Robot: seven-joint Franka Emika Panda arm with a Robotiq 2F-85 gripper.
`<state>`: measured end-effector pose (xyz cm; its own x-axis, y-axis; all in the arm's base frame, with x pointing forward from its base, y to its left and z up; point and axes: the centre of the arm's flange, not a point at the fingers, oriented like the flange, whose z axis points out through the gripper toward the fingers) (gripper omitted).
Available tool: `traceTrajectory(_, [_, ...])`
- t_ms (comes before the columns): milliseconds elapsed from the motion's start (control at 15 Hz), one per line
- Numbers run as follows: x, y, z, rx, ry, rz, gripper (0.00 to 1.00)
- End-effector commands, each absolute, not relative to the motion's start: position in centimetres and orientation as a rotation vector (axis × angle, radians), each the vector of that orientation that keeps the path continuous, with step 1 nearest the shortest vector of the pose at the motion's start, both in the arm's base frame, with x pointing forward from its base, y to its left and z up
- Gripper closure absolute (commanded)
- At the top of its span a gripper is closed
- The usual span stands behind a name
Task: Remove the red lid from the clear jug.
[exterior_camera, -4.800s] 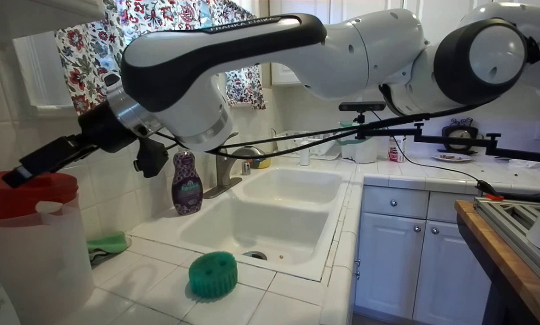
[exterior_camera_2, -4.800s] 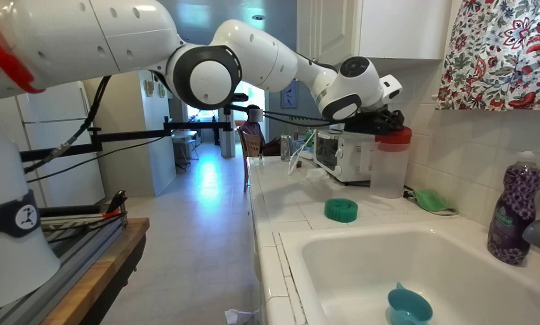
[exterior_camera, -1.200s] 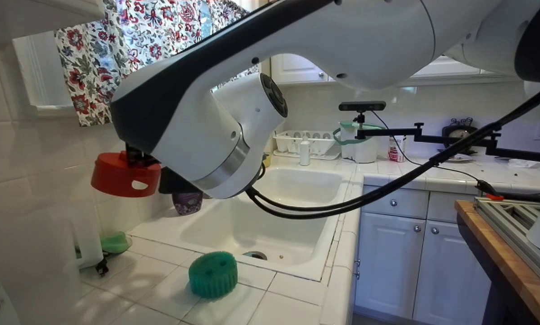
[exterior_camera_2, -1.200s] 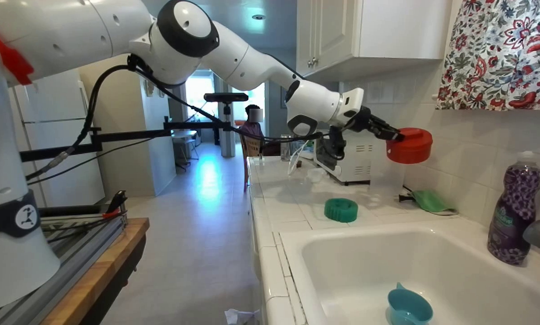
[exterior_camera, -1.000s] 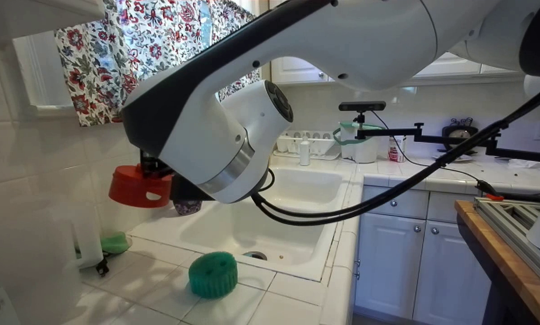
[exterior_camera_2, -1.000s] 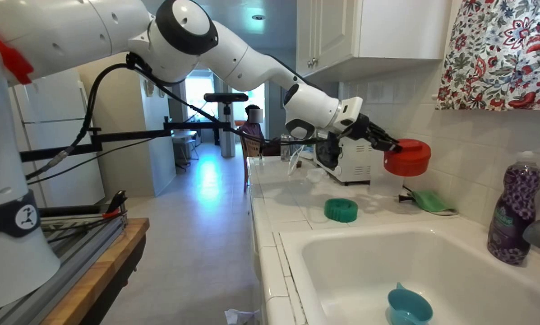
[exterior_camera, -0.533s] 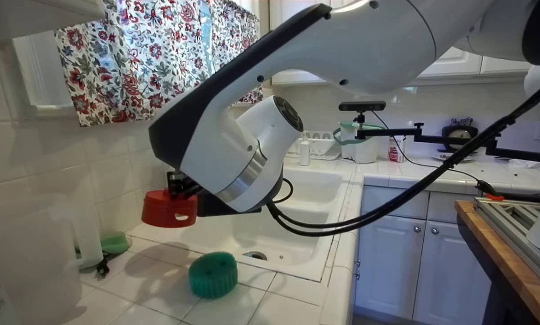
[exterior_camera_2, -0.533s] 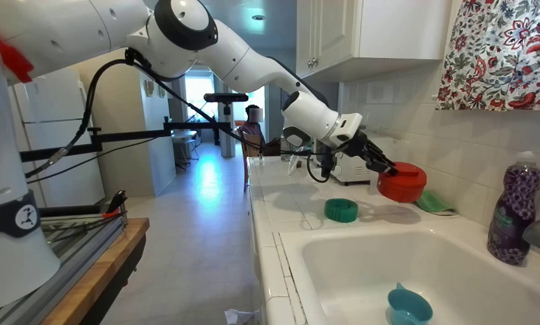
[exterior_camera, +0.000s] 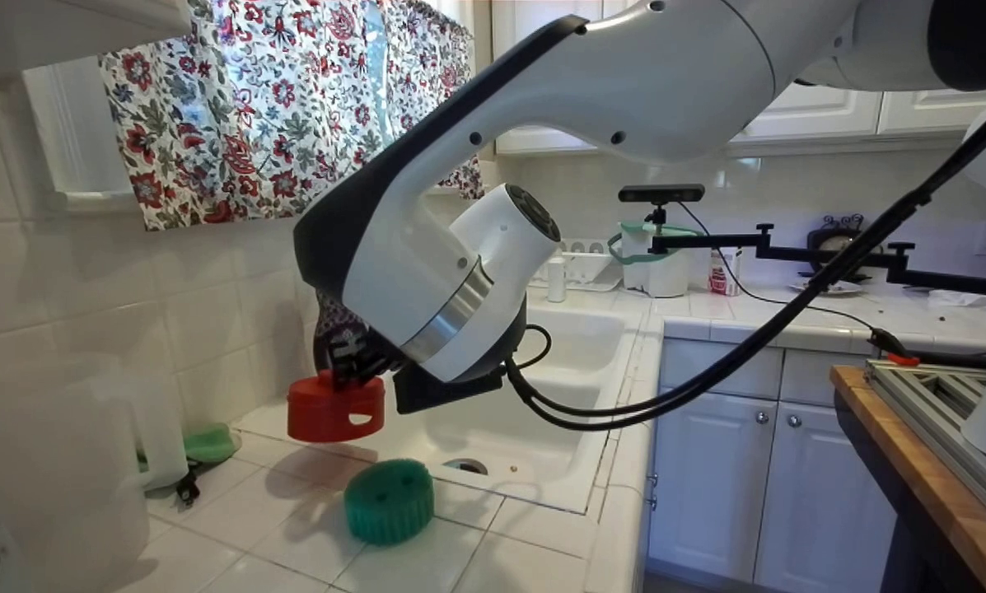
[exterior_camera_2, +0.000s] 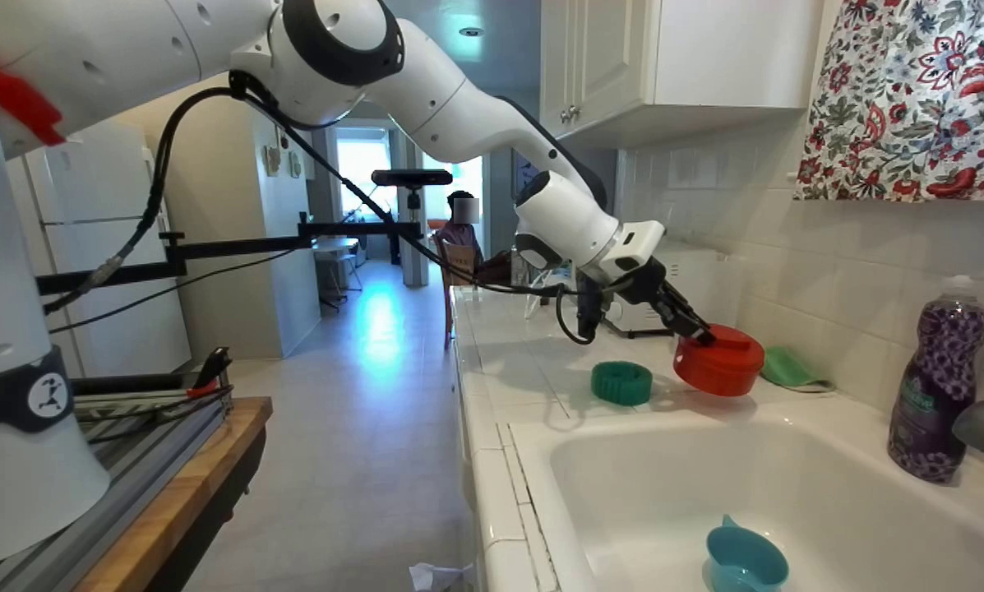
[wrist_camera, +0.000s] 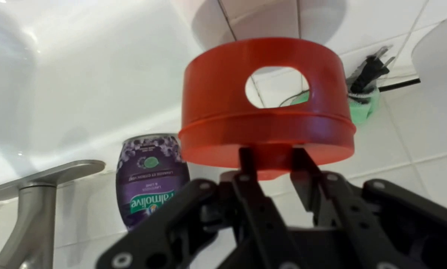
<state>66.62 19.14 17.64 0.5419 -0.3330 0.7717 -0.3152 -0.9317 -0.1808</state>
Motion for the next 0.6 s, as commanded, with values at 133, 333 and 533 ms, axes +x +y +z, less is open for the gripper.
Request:
traceTrajectory(133, [71.1,22.3,18.2,-2.849,0.46,-1.3,0.93])
traceTrajectory(333, [71.7,23.1,17.8,-2.869,0.369,-1.291,0.93])
traceTrajectory(533, [72.3,23.8,17.9,-2.864,0.309,-1.277,0.43])
